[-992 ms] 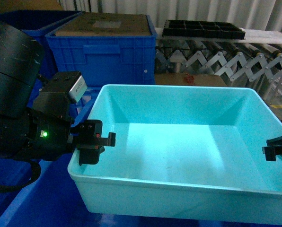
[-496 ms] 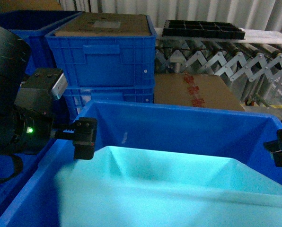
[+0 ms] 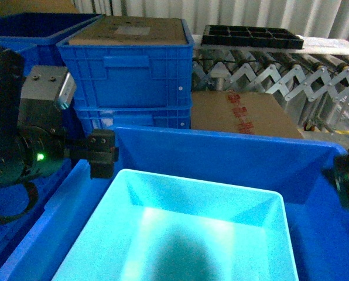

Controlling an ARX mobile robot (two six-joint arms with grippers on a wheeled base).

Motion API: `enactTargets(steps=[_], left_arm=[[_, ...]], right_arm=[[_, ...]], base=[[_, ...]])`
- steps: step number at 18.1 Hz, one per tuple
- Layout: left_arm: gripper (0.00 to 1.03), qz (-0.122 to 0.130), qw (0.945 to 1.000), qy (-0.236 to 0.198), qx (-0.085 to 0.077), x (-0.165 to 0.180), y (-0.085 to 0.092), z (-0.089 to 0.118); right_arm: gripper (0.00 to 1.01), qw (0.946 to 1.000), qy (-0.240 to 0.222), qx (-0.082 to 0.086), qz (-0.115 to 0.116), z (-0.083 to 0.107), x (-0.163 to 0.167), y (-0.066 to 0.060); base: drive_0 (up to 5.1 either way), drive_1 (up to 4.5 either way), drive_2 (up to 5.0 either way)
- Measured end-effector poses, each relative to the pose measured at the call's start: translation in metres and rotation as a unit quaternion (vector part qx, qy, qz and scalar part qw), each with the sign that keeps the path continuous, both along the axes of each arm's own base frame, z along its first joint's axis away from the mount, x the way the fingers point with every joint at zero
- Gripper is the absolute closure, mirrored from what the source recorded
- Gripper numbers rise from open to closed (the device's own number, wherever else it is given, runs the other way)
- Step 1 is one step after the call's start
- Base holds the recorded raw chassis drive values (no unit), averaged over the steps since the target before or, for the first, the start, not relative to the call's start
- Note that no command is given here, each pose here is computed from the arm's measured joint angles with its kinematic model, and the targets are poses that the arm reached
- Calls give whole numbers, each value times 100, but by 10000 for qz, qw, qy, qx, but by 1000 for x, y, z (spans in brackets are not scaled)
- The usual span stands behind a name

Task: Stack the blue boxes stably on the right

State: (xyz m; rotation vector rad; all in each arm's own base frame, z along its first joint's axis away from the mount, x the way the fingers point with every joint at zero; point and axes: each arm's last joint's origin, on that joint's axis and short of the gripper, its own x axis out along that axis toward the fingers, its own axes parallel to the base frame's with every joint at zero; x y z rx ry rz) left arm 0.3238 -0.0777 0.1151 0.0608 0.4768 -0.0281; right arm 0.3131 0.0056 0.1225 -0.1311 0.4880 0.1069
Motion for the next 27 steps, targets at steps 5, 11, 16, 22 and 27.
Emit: enactTargets(steps=[5, 11, 16, 22, 27], left_arm=[[36, 75, 9976, -683, -43, -42, 19, -20], [75, 176, 9668, -2518, -411, -76, 43, 39], [101, 193, 9737, -2242, -363, -128, 63, 39], [101, 157, 9727, -2283, -379, -169, 78, 47], [101, 153, 9705, -2375, -379, -188, 78, 53]], right_arm=[[30, 9939, -943, 290, -496, -13, -30, -6], [67, 9625, -2603, 562, -527, 33, -67, -7], [99, 9690, -2341, 587, -521, 39, -119, -6], [99, 9686, -2356, 592, -521, 41, -160, -6], [99, 9669, -2428, 596, -517, 45, -178, -6]], base=[[0, 0, 0], [0, 0, 0], [0, 0, 0], [0, 0, 0], [0, 0, 0]])
